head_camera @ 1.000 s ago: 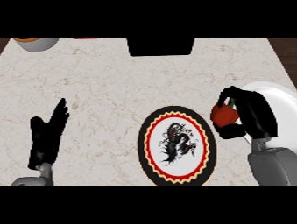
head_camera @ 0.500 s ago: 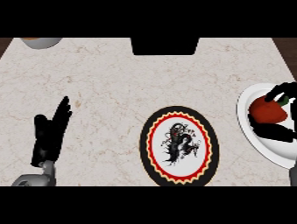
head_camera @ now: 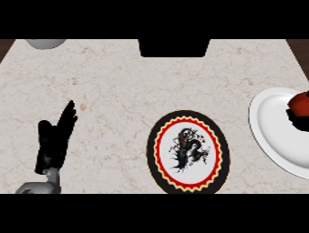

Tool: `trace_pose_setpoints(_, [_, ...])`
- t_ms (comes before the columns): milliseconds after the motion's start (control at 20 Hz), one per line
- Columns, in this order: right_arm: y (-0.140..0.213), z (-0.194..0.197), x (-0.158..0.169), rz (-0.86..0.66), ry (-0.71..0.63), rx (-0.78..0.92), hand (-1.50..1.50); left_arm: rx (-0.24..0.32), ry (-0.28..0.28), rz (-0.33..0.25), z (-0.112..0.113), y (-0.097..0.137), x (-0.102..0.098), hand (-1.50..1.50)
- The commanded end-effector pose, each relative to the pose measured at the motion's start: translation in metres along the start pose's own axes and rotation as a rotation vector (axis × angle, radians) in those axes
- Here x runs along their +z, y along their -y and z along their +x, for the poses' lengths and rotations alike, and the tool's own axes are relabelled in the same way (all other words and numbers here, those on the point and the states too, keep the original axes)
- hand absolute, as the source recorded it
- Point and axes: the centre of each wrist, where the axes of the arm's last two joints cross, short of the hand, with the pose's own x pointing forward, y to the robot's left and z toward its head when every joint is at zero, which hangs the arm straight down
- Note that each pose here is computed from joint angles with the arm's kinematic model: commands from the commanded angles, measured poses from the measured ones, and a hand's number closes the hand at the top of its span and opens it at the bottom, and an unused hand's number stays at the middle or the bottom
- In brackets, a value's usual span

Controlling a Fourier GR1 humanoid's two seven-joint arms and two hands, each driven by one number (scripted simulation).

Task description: Pick the bell pepper from the plate and place it in the plate

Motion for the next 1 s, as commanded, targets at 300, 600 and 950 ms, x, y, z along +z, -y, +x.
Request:
trace_pose_setpoints(300, [-0.024, -0.059, -0.030, 0.177, -0.113, 0.036, 1.50, -0.007, 0.013, -0.001, 0.004, -0.018, -0.007, 0.00])
trace_pose_setpoints(600, [-0.048, -0.097, -0.026, 0.452, -0.166, 0.047, 1.50, -0.028, 0.007, 0.006, -0.005, -0.001, 0.003, 0.00])
trace_pose_setpoints(950, [-0.044, -0.117, -0.036, 0.531, -0.042, -0.015, -1.50, 0.005, 0.013, 0.007, -0.001, 0.002, -0.001, 0.00])
